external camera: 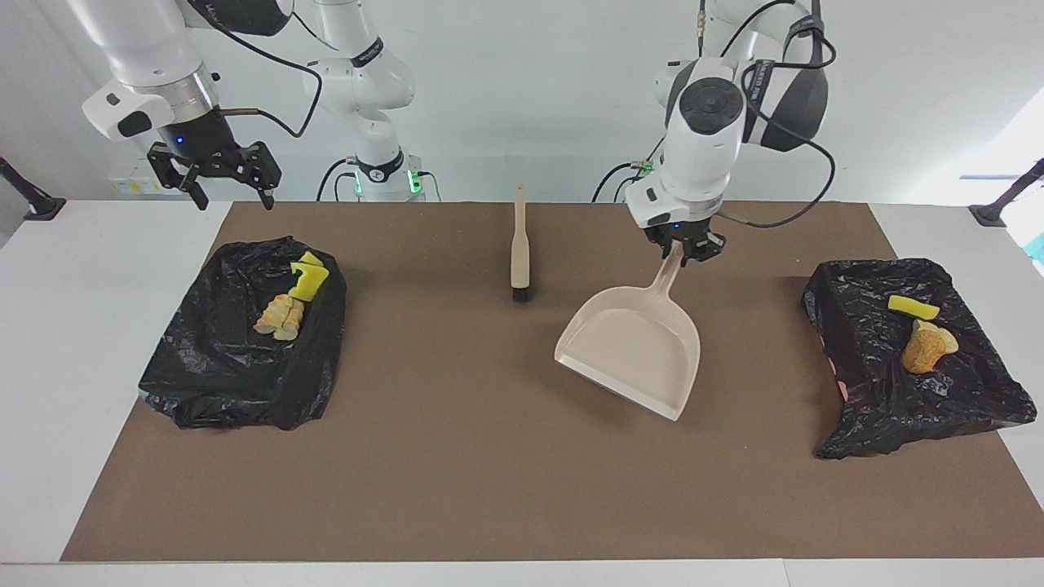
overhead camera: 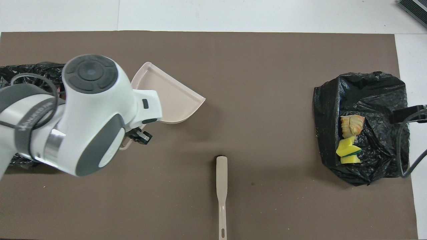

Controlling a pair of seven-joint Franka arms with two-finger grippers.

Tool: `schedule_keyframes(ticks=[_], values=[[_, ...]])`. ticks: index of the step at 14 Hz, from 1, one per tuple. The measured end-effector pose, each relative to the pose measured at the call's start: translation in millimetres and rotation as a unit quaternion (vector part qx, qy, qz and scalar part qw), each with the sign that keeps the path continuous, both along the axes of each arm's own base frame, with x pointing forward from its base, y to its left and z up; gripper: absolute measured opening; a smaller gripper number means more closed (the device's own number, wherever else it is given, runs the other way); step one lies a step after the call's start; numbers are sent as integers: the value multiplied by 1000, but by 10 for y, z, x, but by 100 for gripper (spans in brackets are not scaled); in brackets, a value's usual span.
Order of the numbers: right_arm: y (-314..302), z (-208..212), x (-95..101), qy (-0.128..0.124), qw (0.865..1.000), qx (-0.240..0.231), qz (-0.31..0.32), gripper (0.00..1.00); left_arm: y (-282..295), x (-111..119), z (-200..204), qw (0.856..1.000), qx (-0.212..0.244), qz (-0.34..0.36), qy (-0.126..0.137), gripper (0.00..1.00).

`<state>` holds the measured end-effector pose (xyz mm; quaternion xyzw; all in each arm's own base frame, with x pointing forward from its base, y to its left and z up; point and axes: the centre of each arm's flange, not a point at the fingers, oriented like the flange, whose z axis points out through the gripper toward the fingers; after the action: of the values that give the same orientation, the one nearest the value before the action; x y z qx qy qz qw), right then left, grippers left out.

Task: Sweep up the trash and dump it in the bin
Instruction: 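Lower the dustpan onto the table center with the left gripper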

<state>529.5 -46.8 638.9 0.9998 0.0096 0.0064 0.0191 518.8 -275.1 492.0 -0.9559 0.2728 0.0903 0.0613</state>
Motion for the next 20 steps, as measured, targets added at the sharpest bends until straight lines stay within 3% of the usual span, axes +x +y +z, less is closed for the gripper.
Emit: schedule_keyframes(ticks=[5,8,10,13,17,18,19,20], values=[[30,1,-1,0,1000,0,0,100,-1066,217,-574,993,-44,105,-14,31],[31,2,-1,0,1000,0,1,100,-1488,126,-867,987,-55,149,-15,31],[31,2,-1,0,1000,0,1,100,-1844,-9,-1118,984,-55,165,-34,31],[32,2,-1,0,1000,0,1,100,-1899,-23,-1187,983,-52,173,-42,37],[93,-8,-3,1,1000,0,6,100,-1563,206,-828,975,-62,202,-67,78],[164,-8,-11,1,1000,0,10,100,-1360,337,-694,971,-66,218,-75,93],[235,0,-27,1,1000,0,14,100,-1163,454,-589,966,-69,234,-81,100],[315,9,-49,0,1000,0,15,100,-963,568,-505,962,-70,249,-86,100]])
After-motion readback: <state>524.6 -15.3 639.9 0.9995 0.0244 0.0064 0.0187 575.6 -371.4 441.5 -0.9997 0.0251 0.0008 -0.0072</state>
